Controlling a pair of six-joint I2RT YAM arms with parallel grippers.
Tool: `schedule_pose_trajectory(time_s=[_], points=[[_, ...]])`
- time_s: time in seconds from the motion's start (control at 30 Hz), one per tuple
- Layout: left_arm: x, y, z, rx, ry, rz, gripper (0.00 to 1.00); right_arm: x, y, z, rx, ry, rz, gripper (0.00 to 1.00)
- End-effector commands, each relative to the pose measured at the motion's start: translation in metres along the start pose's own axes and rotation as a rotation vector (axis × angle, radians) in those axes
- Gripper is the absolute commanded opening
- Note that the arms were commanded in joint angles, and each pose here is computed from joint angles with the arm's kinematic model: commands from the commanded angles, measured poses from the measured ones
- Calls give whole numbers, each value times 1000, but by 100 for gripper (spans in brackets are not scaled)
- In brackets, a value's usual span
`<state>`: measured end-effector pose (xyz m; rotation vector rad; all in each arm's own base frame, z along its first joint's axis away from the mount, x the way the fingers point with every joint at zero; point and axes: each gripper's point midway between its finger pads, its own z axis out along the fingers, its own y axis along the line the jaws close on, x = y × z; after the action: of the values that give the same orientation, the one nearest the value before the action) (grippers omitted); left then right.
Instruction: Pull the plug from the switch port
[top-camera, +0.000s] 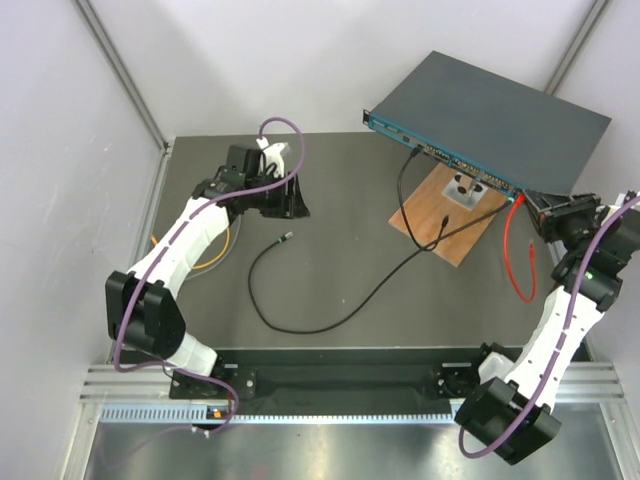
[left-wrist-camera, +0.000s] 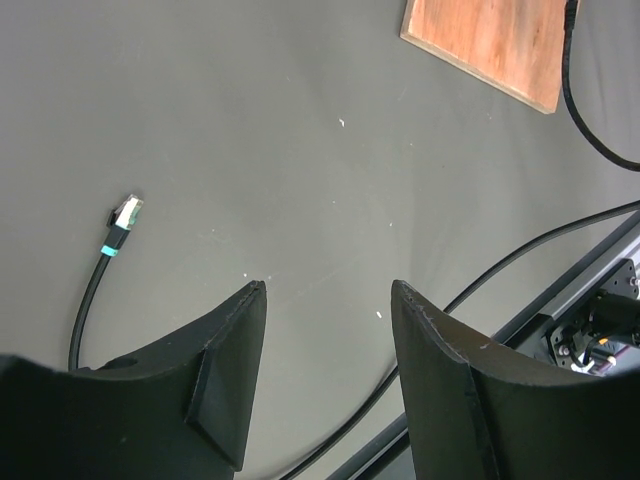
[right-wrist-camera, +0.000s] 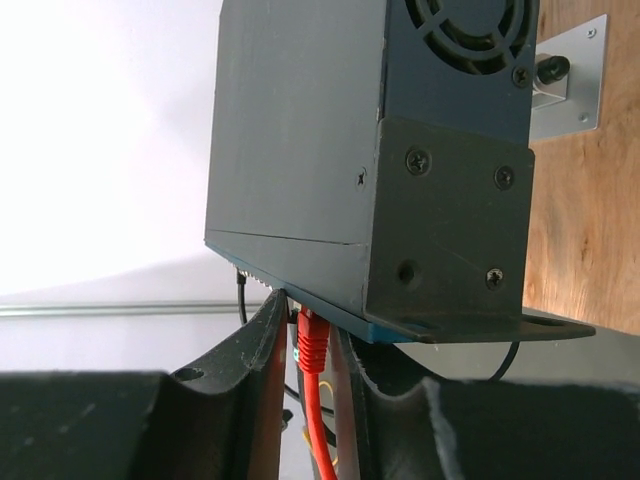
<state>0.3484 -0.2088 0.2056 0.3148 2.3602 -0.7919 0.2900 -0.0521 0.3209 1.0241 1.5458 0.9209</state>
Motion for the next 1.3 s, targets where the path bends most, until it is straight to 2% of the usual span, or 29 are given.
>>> schedule_pose_trajectory(time_s=[0.0,0.17,0.23,0.27,0.3,0.63,0.8,0.97,1.27], points=[[-15,-9,-13,30,-71,34,58,8,-10,-3,14,22,-19,14],[-11,-8,-12,35,-65,22,57,10,-9,-5,1,27,-29,12],[-12,-9,-12,39,-67,20,57,9,-5,-5,-11,27,-45,15],[-11,-9,-11,41,-65,18,57,9,-3,-6,-16,29,-50,22],[-11,-9,-11,44,-65,19,57,9,-2,-6,-18,28,-54,23],[-9,-8,-13,45,-67,11,57,15,-10,-11,-3,33,-55,23],[-9,-8,-13,49,-65,14,57,8,-18,-4,-15,1,12,27],[-7,-8,-14,46,-61,18,57,-2,-6,-1,-42,-12,5,29],[-7,-7,-12,50,-59,15,57,-12,1,0,-80,-52,81,29]])
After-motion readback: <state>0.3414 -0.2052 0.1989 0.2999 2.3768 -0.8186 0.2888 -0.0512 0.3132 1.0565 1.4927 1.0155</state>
